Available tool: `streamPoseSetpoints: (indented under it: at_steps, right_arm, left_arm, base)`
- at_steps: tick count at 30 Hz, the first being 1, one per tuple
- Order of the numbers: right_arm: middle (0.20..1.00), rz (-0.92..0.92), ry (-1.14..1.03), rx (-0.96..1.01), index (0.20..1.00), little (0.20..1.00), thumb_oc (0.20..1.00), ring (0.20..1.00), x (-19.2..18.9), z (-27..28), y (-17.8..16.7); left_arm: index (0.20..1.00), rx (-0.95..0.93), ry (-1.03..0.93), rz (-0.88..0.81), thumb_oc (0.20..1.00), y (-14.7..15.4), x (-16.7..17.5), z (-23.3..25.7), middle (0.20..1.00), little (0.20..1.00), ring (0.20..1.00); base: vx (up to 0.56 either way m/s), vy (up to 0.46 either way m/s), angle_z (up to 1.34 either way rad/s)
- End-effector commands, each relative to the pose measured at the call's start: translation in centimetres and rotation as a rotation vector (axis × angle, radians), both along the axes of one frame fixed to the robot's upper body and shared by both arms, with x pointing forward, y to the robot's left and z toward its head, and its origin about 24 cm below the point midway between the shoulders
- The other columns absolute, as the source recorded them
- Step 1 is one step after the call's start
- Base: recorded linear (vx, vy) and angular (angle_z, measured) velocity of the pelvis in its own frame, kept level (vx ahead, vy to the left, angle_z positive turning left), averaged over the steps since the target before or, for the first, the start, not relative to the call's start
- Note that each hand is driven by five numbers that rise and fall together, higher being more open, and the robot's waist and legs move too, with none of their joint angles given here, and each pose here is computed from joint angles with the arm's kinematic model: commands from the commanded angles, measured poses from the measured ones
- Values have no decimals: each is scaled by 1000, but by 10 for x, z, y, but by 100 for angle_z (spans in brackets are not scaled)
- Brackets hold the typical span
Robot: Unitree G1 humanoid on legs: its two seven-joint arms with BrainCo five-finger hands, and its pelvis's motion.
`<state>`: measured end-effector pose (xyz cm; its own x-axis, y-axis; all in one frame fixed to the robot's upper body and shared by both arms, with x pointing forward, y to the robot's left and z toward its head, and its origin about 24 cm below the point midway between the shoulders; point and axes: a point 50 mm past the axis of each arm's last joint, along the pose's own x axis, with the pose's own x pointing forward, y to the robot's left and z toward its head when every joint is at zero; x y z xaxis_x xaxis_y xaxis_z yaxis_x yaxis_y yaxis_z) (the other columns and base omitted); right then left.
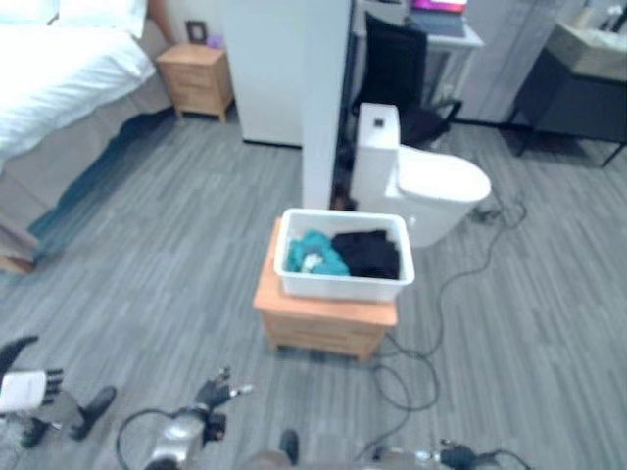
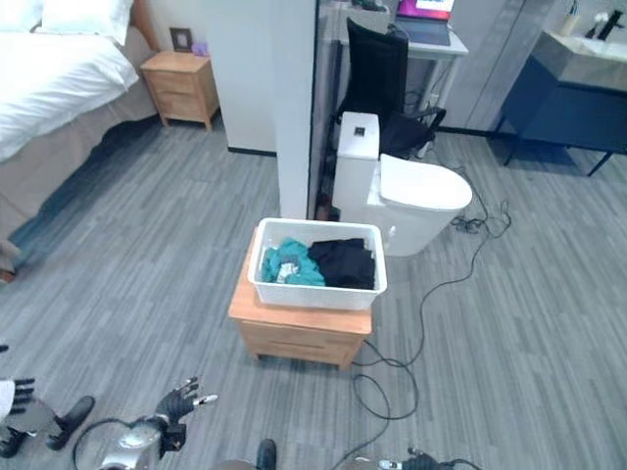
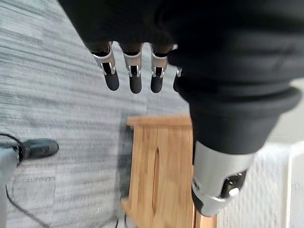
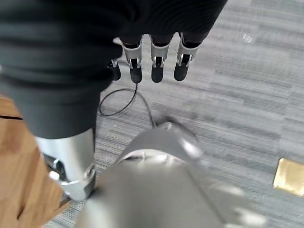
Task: Grab the laundry basket,head to the washer,open it,put in the laundry and shut it.
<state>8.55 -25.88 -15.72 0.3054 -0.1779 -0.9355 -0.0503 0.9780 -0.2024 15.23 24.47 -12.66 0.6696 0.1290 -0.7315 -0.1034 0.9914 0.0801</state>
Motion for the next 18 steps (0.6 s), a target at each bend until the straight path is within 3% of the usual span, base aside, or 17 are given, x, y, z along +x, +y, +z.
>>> streamPoseSetpoints:
  at_steps: [1,2,7,13,18]
  right_arm:
    - [1000,-119,5,-37,1000,1000,1000,1000,-13,4,-19]
    - [1000,-236,-12,-50,1000,1000,1000,1000,-20,7,-32]
    - [1000,-430,-88,-95,1000,1000,1000,1000,-26,20,-64]
    - [1000,-369,-251,-232,1000,1000,1000,1000,3,54,-106]
    - [1000,-341,-381,-309,1000,1000,1000,1000,26,79,-120]
  left_arm:
    - [1000,36,-122,37,1000,16,16,19,1000,1000,1000]
    - [1000,21,-159,57,1000,18,15,24,1000,1000,1000]
    - [1000,-11,-258,85,1000,23,16,42,1000,1000,1000]
    - [1000,-51,-417,60,1000,24,31,77,1000,1000,1000]
    - [1000,-15,-479,26,1000,23,39,94,1000,1000,1000]
  base:
    - [137,-64,21]
    - [140,-66,22]
    - [133,-69,-3]
    - [79,-26,-2]
    - [58,-4,-3]
